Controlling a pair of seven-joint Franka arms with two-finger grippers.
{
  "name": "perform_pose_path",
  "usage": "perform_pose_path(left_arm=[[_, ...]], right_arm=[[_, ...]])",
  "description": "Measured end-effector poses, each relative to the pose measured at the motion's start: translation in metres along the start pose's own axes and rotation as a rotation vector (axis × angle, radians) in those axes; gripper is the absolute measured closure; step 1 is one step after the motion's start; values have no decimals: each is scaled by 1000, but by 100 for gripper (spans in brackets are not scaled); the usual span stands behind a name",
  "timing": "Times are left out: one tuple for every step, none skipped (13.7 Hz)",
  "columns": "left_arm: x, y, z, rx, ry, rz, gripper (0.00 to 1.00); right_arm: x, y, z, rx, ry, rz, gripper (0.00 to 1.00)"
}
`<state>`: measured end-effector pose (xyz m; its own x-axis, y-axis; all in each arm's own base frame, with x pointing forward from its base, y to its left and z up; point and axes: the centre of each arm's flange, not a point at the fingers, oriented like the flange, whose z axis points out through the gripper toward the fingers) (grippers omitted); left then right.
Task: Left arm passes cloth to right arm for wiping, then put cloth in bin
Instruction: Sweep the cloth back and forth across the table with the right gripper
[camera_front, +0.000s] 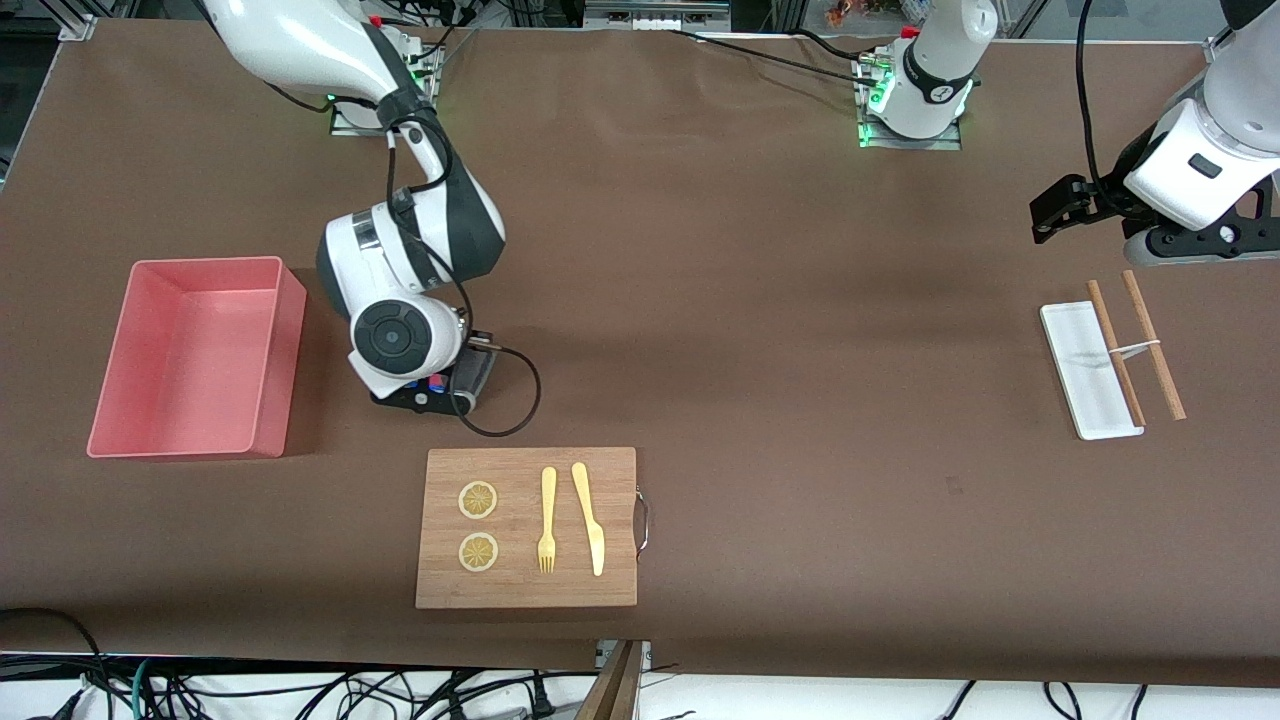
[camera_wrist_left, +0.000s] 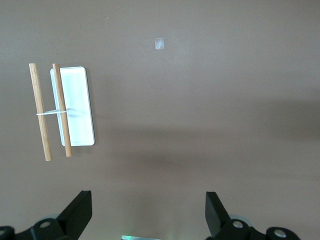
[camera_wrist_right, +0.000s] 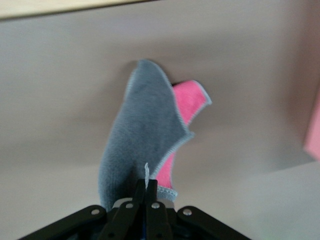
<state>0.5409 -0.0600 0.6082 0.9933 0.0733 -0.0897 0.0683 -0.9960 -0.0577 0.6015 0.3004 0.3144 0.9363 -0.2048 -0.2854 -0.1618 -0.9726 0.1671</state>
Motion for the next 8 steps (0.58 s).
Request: perform_pose_path(left_arm=[[0, 0, 0, 0, 1, 0, 0], [0, 0, 0, -1, 0, 0, 0], [1, 0, 0, -1, -1, 0, 0], [1, 0, 1, -2, -2, 0, 0], [1, 0, 1, -1, -3, 0, 0], [2, 1, 2, -1, -5, 1, 0], [3, 2, 4, -1, -8, 2, 0], [4, 2, 7, -1, -13, 2, 0]], right_arm=[[-9, -19, 0, 29, 13, 38, 98], [-19, -38, 2, 54, 27, 72, 98], [-32, -62, 6, 79, 42, 99, 98], [-45, -83, 11, 100, 52, 121, 98], [-58, -103, 15, 125, 59, 149, 98], [-69, -119, 17, 154, 62, 174, 98], [-77, -130, 17, 188, 60, 193, 98], [-81, -137, 15, 227, 43, 206, 98]])
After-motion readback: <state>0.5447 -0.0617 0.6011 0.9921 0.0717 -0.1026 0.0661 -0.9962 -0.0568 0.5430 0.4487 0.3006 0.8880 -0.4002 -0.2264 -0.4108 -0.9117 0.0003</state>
